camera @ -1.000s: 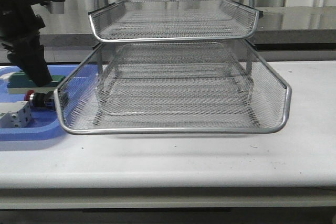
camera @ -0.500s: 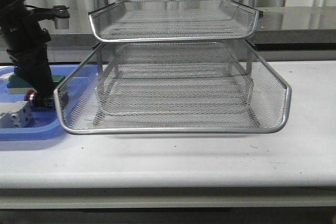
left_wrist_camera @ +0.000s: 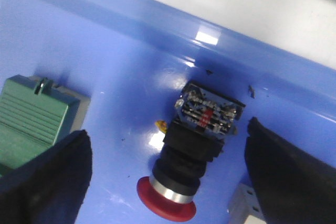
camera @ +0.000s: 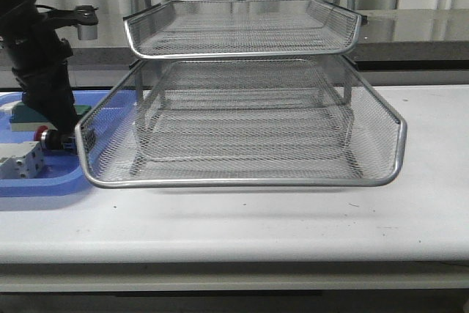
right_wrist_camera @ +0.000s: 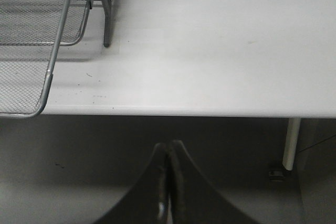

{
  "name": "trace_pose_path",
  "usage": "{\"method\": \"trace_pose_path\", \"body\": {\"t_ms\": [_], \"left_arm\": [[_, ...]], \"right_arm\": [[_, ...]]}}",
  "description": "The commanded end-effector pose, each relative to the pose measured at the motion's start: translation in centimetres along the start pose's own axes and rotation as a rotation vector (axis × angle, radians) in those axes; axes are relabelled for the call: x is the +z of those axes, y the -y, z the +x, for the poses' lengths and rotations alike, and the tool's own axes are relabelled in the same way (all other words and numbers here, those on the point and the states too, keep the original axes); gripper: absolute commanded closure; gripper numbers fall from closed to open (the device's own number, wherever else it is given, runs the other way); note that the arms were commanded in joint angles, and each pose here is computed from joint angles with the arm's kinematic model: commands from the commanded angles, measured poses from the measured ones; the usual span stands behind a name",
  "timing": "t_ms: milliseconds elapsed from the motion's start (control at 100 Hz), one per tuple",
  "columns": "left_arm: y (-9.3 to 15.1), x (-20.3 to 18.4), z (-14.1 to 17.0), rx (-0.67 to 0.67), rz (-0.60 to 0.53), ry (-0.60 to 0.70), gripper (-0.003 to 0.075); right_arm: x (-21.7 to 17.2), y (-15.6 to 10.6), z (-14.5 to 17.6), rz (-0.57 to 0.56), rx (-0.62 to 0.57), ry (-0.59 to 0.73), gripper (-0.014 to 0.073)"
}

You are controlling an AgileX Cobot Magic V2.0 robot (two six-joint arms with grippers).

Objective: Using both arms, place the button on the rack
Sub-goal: 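Lower the left gripper over the red-capped button in the blue tray, then grasp the red-capped button with the left gripper and lift it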

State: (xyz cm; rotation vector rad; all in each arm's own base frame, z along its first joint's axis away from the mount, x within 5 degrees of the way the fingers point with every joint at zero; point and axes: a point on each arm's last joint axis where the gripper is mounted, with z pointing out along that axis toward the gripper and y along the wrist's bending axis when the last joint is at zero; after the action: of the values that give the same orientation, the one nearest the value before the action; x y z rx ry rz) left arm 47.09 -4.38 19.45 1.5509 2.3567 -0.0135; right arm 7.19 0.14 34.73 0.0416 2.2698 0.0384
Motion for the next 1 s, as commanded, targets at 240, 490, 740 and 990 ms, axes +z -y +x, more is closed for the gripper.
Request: {"method": "trace_pose_path", "body": {"t_ms": [240, 490, 740, 990], "left_arm": [[-0.6, -0.5, -0.8, -0.013, -0.035, 0.053, 0.0153], [-0.5, 0.5, -0.6, -0.017, -0.017, 0.043, 0.0153], [-0.5, 0.5, -0.6, -0.017, -0.017, 0.043, 0.0403], [-0.7, 0.2, -0.7, -0.014, -0.017, 0.045, 0.0694]], "right_arm": [[-0.7, 0.0, -1.2, 0.005, -0.008, 0.085, 0.0665], [-0.7, 0.0, -1.2, 0.005, -0.008, 0.085, 0.0665], [-0.7, 0.0, -1.2, 0.005, -0.008, 0.085, 0.0665], [-0.7, 0.0, -1.2, 0.005, -0.008, 0.085, 0.0665]]}}
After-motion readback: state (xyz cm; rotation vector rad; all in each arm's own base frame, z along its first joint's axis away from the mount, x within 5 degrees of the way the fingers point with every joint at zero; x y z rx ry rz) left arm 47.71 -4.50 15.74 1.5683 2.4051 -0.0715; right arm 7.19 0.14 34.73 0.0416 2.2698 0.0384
